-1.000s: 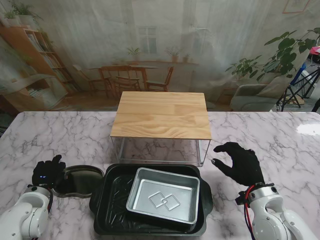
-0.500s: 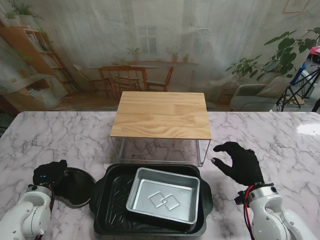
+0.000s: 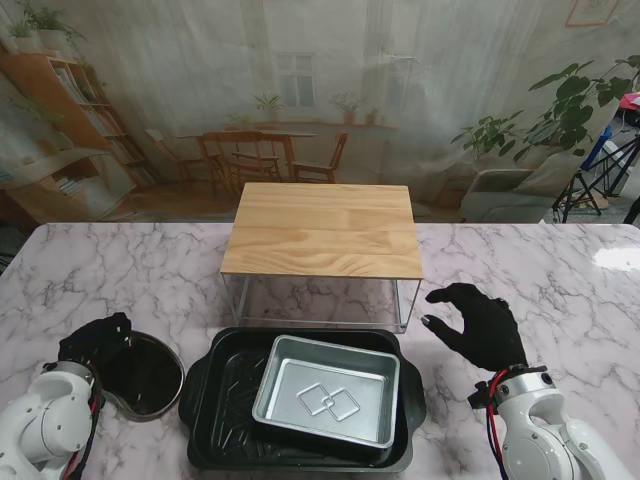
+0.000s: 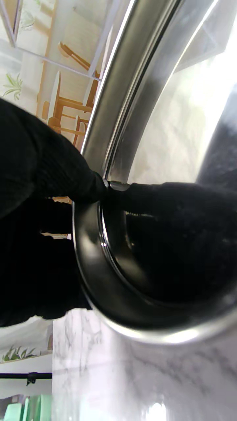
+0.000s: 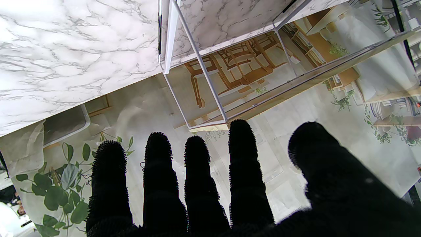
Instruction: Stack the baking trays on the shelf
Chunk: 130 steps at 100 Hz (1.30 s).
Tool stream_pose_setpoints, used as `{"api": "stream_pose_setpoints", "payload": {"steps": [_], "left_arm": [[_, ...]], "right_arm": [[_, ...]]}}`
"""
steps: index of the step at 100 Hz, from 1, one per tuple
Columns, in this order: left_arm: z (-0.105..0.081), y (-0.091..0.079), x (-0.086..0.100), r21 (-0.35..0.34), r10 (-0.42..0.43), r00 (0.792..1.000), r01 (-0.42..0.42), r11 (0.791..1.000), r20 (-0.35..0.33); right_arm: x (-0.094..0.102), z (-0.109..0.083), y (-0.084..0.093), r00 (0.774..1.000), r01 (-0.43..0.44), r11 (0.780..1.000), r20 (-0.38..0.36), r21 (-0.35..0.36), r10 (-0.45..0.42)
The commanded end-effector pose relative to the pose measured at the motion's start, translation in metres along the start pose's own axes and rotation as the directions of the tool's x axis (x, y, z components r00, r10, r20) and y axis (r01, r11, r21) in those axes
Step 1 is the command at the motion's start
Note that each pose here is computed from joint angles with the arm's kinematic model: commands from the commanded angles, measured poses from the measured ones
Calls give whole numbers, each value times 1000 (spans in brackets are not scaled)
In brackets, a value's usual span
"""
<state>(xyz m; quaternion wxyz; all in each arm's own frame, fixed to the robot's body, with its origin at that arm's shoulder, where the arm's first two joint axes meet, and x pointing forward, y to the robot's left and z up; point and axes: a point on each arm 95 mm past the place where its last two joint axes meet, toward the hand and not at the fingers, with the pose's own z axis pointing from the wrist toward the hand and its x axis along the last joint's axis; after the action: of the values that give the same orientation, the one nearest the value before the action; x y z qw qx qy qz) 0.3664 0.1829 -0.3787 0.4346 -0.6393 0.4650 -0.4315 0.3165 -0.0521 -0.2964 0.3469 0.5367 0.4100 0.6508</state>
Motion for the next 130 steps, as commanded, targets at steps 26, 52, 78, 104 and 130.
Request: {"api": "stream_pose_setpoints", "payload": {"steps": [26, 52, 78, 104, 130], "left_arm": [[-10, 14, -11, -81, -136, 990, 139, 987, 44], [-15, 12, -21, -59, -250, 967, 253, 966, 57], [-17, 3, -25, -46, -313, 949, 315, 948, 50], [-20, -15, -31, -41, -421, 906, 423, 905, 44], [-27, -22, -38, -40, -508, 861, 509, 860, 36]], "right_arm": [[1, 0, -1, 1000, 0, 1000, 2, 5, 0], [1, 1, -1, 1000, 1, 1000, 5, 8, -1], [0, 2, -2, 1000, 3, 1000, 7, 14, -3], [0, 1, -1, 1000, 3, 1000, 3, 10, -3], [0, 1, -2, 1000, 5, 1000, 4, 14, -5]]}}
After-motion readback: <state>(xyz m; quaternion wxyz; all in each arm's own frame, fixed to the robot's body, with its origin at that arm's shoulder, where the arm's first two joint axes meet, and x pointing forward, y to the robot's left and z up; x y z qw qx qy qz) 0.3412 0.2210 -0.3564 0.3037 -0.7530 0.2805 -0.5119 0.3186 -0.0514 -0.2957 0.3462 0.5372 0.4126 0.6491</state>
